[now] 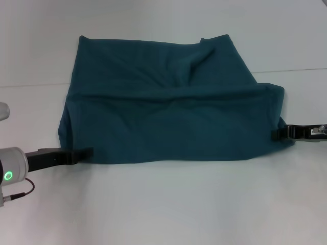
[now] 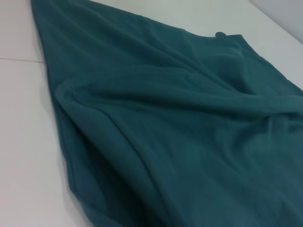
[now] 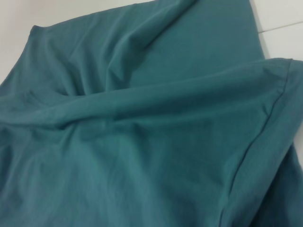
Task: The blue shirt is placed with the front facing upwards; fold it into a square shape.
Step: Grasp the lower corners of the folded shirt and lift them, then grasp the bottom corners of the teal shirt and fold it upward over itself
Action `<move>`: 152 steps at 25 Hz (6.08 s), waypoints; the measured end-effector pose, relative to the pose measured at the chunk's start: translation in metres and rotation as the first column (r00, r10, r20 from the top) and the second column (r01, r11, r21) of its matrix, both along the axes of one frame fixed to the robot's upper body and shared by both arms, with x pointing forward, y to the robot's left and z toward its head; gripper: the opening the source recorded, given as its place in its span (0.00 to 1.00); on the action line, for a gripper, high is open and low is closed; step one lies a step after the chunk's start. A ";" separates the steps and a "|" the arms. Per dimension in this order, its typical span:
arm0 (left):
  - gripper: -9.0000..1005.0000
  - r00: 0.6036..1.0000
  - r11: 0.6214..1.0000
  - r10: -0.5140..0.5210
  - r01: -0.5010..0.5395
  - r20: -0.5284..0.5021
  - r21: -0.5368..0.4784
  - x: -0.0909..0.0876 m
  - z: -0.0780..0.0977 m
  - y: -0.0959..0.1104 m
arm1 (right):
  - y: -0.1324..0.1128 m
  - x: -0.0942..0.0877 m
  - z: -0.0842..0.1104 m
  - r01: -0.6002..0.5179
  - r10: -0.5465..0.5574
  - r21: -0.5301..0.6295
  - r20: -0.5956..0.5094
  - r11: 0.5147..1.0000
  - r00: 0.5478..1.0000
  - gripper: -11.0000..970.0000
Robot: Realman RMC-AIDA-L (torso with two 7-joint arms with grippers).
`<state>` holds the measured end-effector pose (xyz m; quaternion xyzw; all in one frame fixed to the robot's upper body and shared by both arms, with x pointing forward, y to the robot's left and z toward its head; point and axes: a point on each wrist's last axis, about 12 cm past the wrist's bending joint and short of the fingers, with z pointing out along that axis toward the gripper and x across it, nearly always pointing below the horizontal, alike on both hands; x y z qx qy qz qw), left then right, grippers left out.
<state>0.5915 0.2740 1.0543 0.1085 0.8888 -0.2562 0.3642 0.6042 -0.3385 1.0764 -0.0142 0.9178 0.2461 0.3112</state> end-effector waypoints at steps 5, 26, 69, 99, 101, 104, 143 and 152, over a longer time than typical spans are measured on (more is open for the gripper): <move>0.49 1.000 1.000 0.001 -0.001 0.003 0.003 0.001 0.001 0.000 | 0.001 -0.001 -0.001 -0.004 0.004 0.003 -0.003 1.000 1.000 0.05; 0.03 0.999 0.997 -0.032 0.031 -0.015 -0.069 -0.006 0.021 0.011 | -0.024 -0.025 0.006 -0.011 0.010 0.038 0.043 0.999 0.999 0.05; 0.03 0.975 0.957 -0.108 0.050 -0.193 -0.285 -0.086 0.023 0.072 | -0.059 -0.156 0.000 -0.313 0.305 0.065 0.105 0.948 0.947 0.05; 0.03 0.926 0.945 -0.247 0.166 -0.284 -0.281 -0.114 0.016 0.071 | -0.059 -0.186 -0.008 -0.357 0.354 0.122 0.049 0.926 0.934 0.05; 0.03 0.926 0.946 -0.244 0.164 -0.286 -0.279 -0.116 0.016 0.073 | -0.061 -0.190 -0.008 -0.352 0.349 0.123 0.045 0.928 0.936 0.05; 0.03 0.926 0.947 -0.243 0.162 -0.290 -0.278 -0.119 0.018 0.075 | -0.064 -0.195 -0.009 -0.338 0.335 0.122 0.041 0.933 0.941 0.05; 0.03 0.998 0.987 -0.021 0.030 0.055 -0.159 0.057 0.081 -0.002 | -0.007 -0.001 0.043 -0.231 0.239 -0.061 0.250 0.971 0.938 0.05; 0.03 0.992 0.993 0.068 -0.057 0.106 -0.102 0.077 0.083 -0.009 | 0.014 0.033 0.038 -0.138 0.167 -0.120 0.280 0.983 0.945 0.05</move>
